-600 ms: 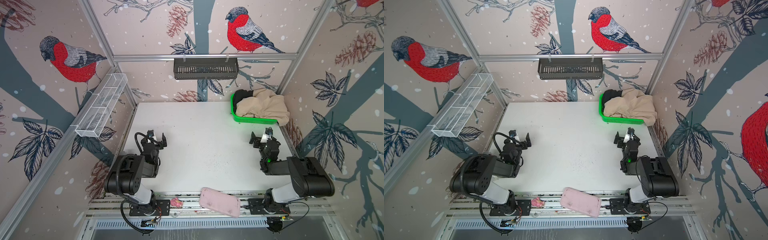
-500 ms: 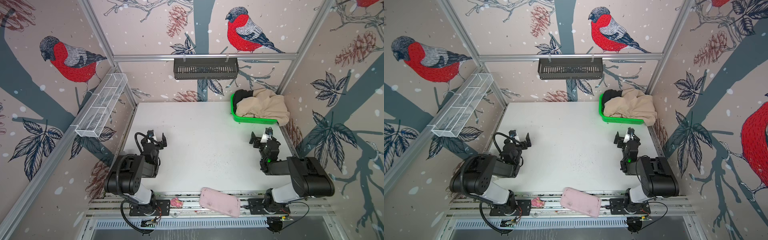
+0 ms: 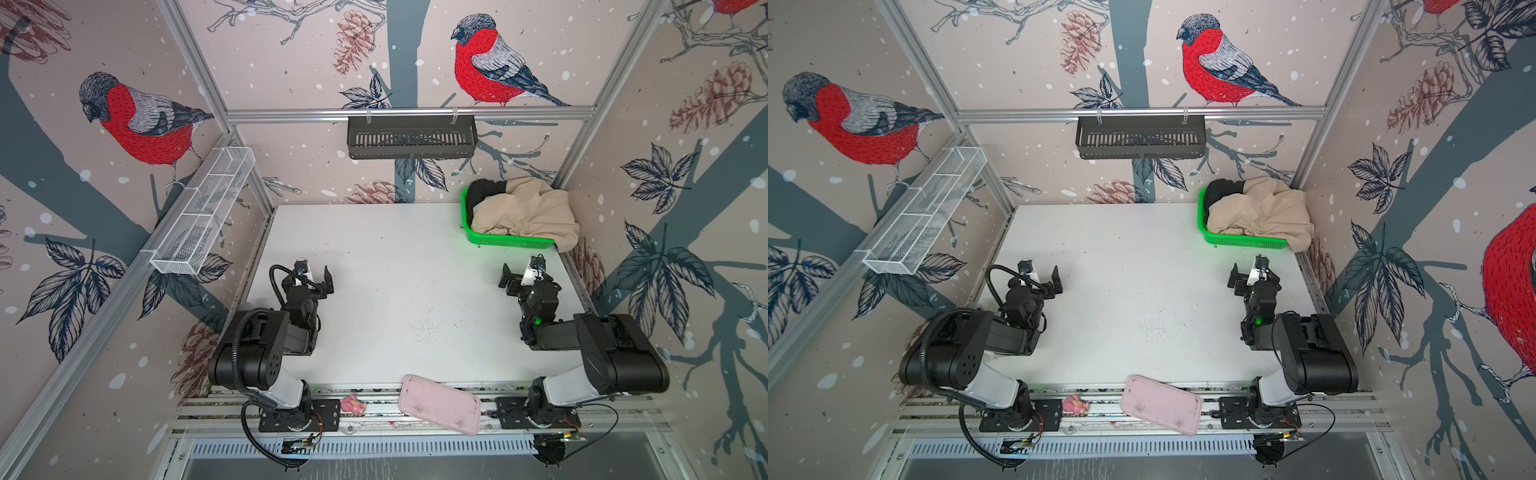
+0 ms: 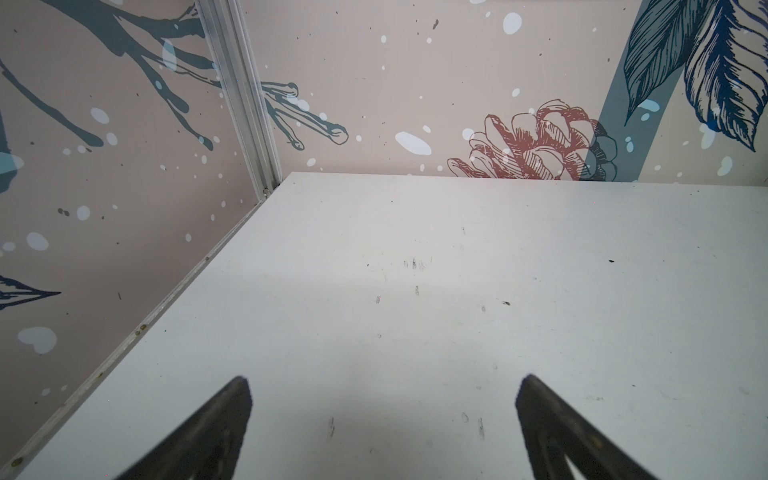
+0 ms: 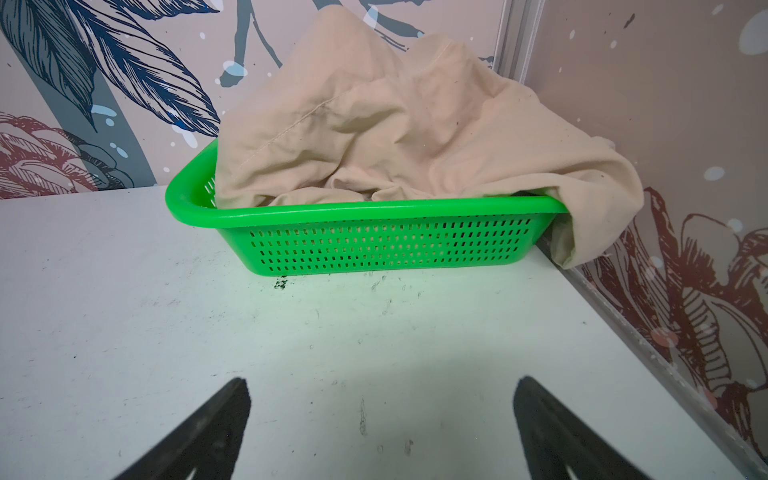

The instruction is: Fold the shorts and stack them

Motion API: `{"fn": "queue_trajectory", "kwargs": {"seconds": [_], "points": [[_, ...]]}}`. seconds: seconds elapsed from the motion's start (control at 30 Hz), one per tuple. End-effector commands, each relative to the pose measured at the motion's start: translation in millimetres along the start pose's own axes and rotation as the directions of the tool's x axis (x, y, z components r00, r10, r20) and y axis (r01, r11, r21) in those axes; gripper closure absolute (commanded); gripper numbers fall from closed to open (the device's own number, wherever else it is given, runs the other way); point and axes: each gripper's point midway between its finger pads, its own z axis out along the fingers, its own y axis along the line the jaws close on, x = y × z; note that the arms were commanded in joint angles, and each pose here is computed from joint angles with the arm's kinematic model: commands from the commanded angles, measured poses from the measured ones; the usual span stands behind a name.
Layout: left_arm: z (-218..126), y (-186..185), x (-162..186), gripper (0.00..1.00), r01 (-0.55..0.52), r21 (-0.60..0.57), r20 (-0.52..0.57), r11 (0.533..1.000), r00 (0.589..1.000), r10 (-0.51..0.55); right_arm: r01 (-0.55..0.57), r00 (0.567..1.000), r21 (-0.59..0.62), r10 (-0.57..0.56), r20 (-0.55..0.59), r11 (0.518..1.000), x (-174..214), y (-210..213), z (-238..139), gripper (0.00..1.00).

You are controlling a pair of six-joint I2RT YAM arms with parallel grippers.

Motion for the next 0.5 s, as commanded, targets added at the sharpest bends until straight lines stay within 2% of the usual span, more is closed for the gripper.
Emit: {"fn": "queue_trajectory", "kwargs": {"seconds": [0.0, 0.47], "points": [[0.0, -1.2, -12.4, 0.01, 0.001, 0.006, 0.049, 1.0, 0.999, -0.001, 0.007, 1.0, 0.002, -0.007, 0.021, 1.0, -5.6, 0.0, 0.6, 0.0], [0.7, -1.1, -13.1, 0.01, 0.001, 0.006, 0.05, 1.0, 0.999, -0.001, 0.007, 1.0, 0.001, -0.007, 0.021, 1.0, -5.9, 0.1, 0.7, 0.0]]}}
